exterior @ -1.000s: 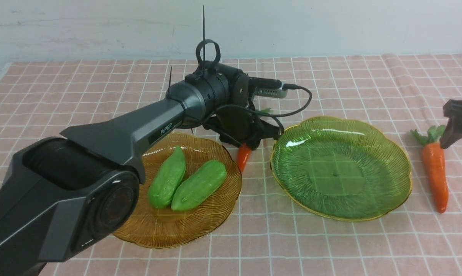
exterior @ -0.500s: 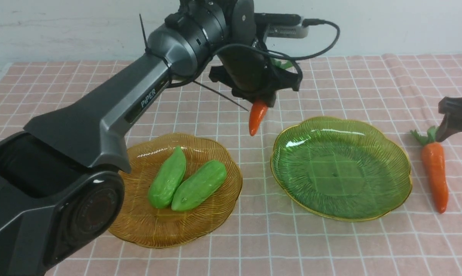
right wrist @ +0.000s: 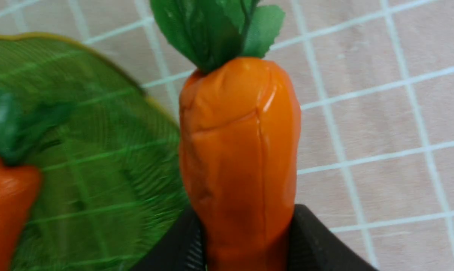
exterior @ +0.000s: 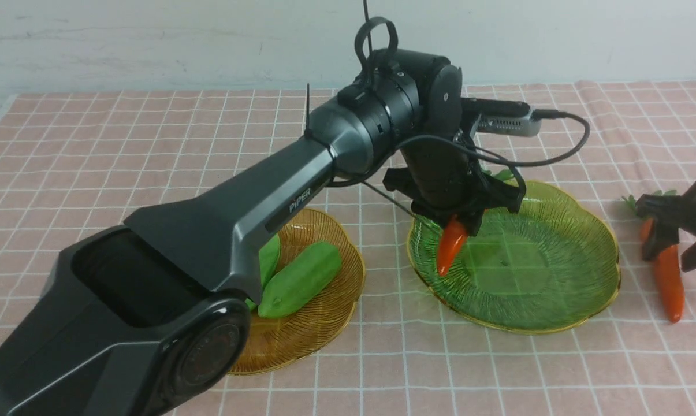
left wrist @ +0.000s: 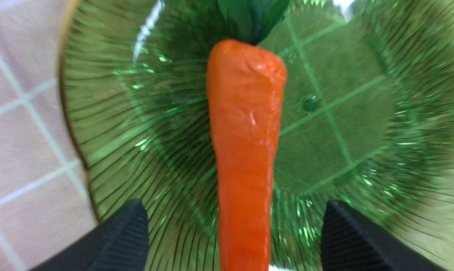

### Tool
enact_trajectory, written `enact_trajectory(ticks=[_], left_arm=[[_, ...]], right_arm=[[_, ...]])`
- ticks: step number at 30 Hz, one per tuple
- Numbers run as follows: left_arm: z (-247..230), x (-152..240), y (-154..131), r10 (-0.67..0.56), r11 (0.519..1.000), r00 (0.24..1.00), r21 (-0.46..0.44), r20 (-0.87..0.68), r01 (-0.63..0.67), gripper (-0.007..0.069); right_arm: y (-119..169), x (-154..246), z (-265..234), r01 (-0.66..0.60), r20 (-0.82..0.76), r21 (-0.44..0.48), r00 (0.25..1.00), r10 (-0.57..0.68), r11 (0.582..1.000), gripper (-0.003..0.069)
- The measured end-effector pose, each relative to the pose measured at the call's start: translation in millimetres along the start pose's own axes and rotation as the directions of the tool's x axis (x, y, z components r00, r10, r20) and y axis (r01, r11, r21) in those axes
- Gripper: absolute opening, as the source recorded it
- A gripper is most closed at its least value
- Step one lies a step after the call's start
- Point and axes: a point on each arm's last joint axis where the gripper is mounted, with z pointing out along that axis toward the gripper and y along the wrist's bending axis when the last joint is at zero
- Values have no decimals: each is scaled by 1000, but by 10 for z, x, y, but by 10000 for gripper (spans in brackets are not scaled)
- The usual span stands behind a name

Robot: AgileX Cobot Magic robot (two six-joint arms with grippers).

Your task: Put different types of vegetables on the plate.

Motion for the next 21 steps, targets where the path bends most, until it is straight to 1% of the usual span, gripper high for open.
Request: enact_trajectory(ticks=[4,6,8,9,10,13,15,16,21], left_arm=[[-269,-53,-19,4,1000,999,6,43,-5,532],[-412,-76,-39,9,1000,998,10,66,-9,487],[-571,-92,-53,17,1000,996,3,92,-17,419],[-697,-112,-67,26,1000,993,-5,118,-26,329],[-771,-114,-65,34,999,990,-17,134,-32,286],[-1037,-128,-82,58,997,981,-51,187,-49,109],[-1194,-122,-87,72,996,974,-71,214,-58,50],[-1287,-118,-91,77,995,970,-77,231,-60,34],[-1753,-51,-150,85,996,946,-65,312,-68,-1]], right_arm=[[345,77,-173,59,24,-93,998,-57,994,255],[494,116,-159,90,19,-126,996,-88,988,255],[649,165,-116,120,5,-150,993,-121,981,255],[718,188,-86,136,-1,-158,990,-138,978,255],[781,209,-47,149,-8,-165,988,-153,975,255],[915,262,48,175,-27,-174,983,-183,969,266],[983,293,120,184,-45,-180,980,-195,966,297],[1014,308,160,181,-55,-182,979,-194,967,347],[1032,324,184,149,-70,-176,984,-164,973,489]])
